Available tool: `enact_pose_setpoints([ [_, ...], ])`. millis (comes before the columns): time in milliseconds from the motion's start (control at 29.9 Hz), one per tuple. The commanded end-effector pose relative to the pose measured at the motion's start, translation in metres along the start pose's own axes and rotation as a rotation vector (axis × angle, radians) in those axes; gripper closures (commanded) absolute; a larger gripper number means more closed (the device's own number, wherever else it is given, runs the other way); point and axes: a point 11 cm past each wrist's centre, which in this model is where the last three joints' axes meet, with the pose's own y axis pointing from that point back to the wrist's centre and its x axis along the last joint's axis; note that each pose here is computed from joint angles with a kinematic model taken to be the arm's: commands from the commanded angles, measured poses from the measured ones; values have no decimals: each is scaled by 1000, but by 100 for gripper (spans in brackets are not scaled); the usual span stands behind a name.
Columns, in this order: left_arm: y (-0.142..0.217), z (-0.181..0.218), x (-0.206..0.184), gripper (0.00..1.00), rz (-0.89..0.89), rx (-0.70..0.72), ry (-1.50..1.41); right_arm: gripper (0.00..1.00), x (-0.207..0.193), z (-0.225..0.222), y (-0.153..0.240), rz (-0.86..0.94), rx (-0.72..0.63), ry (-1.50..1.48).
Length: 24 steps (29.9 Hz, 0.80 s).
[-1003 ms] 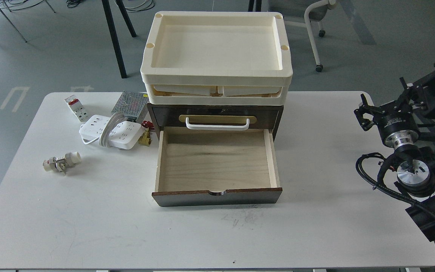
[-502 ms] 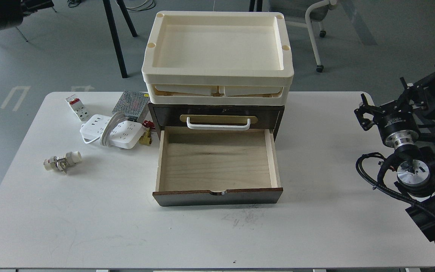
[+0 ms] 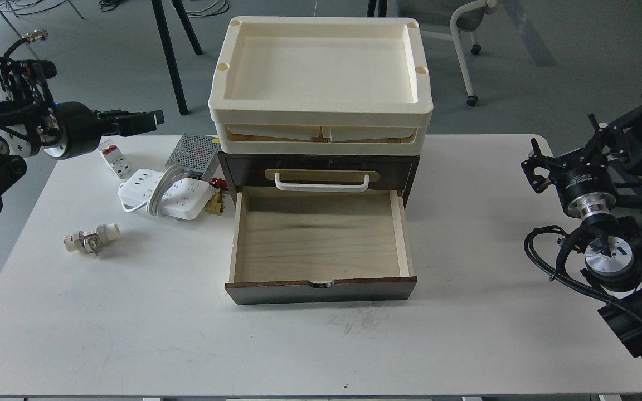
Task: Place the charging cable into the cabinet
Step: 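Reach the left gripper to the white power strip and grasp it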
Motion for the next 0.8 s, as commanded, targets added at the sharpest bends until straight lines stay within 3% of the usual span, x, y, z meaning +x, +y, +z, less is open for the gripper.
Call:
enact_pose_setpoints([
  [0,-9,-6,-33,0,8,16,-57,0,0,0,0,1,0,0],
  [301,-24,1,-90,1,-32,2,-53,0,0,0,0,1,1,0],
  [769,-39,-13,-121,12,-25,83,-210,0,1,0,1,2,-1,0],
])
